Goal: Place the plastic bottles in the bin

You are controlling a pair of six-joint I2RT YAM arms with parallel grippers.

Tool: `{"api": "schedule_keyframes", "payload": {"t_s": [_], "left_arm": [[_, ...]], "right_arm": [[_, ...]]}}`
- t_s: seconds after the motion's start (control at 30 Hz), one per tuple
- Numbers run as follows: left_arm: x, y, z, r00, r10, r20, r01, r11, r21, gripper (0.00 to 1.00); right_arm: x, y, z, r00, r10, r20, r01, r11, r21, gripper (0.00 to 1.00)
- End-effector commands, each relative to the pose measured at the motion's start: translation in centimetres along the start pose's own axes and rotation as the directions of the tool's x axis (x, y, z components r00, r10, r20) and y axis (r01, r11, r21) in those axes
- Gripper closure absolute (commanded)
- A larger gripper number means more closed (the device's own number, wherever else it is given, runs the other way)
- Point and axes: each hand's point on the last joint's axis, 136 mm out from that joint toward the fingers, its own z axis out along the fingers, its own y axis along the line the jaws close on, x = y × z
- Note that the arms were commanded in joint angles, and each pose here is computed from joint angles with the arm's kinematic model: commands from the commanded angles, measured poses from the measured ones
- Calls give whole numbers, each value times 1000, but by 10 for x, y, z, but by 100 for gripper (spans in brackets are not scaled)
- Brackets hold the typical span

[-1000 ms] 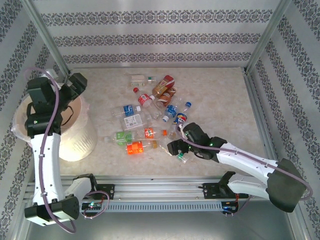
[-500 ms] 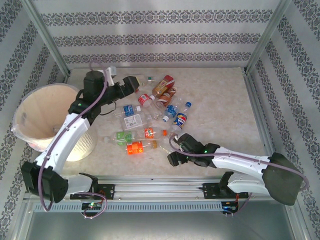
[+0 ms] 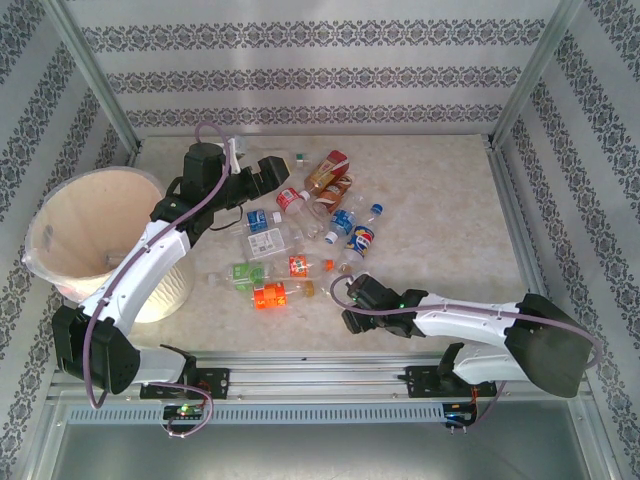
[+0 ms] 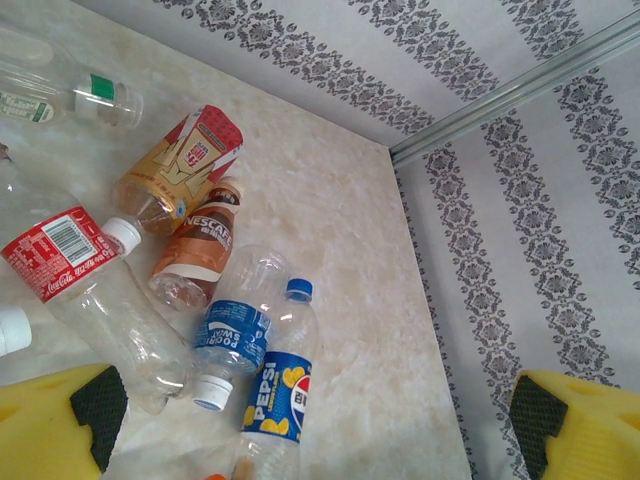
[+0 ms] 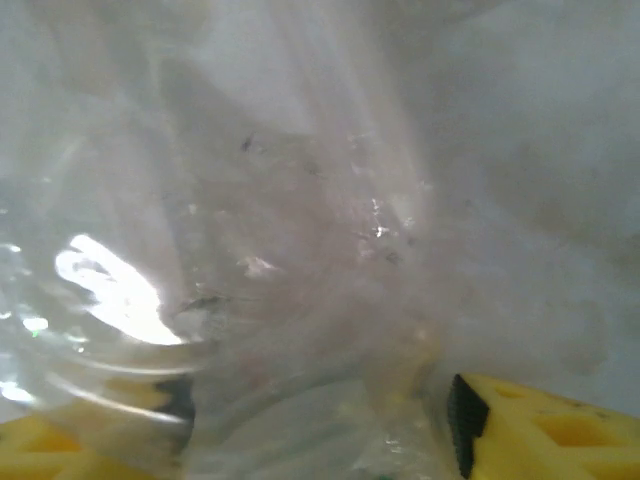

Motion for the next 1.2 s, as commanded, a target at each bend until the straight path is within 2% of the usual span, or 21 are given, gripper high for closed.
{"api": "schedule_keyframes", "payload": {"t_s": [0.0,0.3,0.4,0.53,0.7,0.83,0.97,1.17], "left_arm": [[-7,-3,4,999,17,32,-17,1000,9,0],[-7,4,4,999,23,38,-22,999,-31,0],[-9,6,3,999,25,47,-23,999,-42,0],[-8,9,6,999,21,44,-19,999,-51,0],[1,13,10,1000,17,21,-16,999,-39,0],[19,-8,15,997,46,-62,-40,994,100,0],[46,-26,23,984,127,-126,-106,981,162,0],[81,-35,50,963,150,-223,-109,976,188,0]], "right_arm": [[0,4,2,1000,-30,-2,30,1000,-4,37],[-19,16,-16,991,-115,71,118,992,-44,58],[-36,24,-31,982,-132,133,142,987,-72,64],[-72,32,-59,954,-116,275,148,984,-98,69],[-123,21,-93,906,-16,423,61,994,-93,70],[-157,11,-104,851,161,499,-74,979,-190,70],[-178,5,-102,812,292,505,-167,946,-278,71],[-194,13,-88,816,307,490,-144,929,-342,71]]}}
